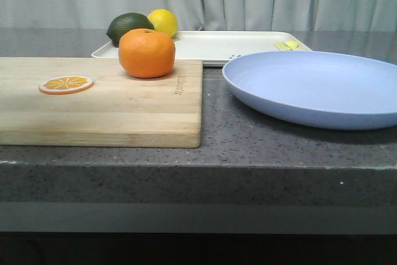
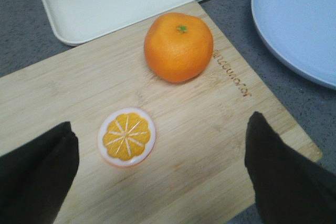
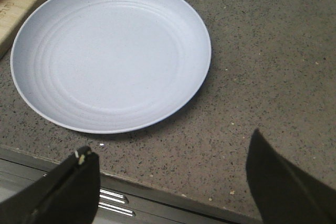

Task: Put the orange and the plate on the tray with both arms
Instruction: 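Lower the left gripper onto the orange and close around it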

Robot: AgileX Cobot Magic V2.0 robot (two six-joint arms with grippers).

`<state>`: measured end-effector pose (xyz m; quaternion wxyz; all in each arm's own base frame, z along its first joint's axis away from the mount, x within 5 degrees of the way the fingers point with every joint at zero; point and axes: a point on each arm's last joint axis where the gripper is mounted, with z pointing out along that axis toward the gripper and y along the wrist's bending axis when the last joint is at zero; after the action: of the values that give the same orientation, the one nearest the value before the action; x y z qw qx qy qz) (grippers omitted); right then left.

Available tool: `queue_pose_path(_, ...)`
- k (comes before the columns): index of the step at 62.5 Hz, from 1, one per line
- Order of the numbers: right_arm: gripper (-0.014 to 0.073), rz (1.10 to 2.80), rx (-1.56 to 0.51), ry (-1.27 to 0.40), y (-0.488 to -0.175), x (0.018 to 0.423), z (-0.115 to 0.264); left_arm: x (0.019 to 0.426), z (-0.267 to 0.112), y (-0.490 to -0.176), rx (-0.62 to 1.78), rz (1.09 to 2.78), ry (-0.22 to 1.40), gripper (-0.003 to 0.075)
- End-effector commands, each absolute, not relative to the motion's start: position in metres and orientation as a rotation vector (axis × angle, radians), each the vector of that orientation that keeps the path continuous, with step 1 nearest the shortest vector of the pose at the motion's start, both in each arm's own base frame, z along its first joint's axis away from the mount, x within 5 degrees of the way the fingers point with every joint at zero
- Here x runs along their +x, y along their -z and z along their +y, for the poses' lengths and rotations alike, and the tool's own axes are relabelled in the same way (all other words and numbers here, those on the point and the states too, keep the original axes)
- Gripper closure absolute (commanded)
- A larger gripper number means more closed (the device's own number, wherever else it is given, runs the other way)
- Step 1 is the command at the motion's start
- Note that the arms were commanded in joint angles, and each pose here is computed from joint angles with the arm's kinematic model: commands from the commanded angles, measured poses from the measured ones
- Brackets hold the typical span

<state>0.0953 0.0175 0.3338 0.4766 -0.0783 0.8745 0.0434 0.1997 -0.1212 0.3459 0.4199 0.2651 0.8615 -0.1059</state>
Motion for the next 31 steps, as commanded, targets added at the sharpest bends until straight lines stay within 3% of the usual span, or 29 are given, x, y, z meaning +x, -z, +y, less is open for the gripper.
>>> queue_pose_path(1, 0.0011, 2.051, -0.199, -0.094, -0.349, 0.099, 0.018, 0.217, -0.139, -0.366, 0.682, 2.047, 0.278, 0.0094)
queue_pose_path(31, 0.0011, 2.052, -0.199, -0.094, -0.349, 0.099, 0.018, 0.304, -0.201, -0.351, 0.764, 2.168, 0.211, 0.0090)
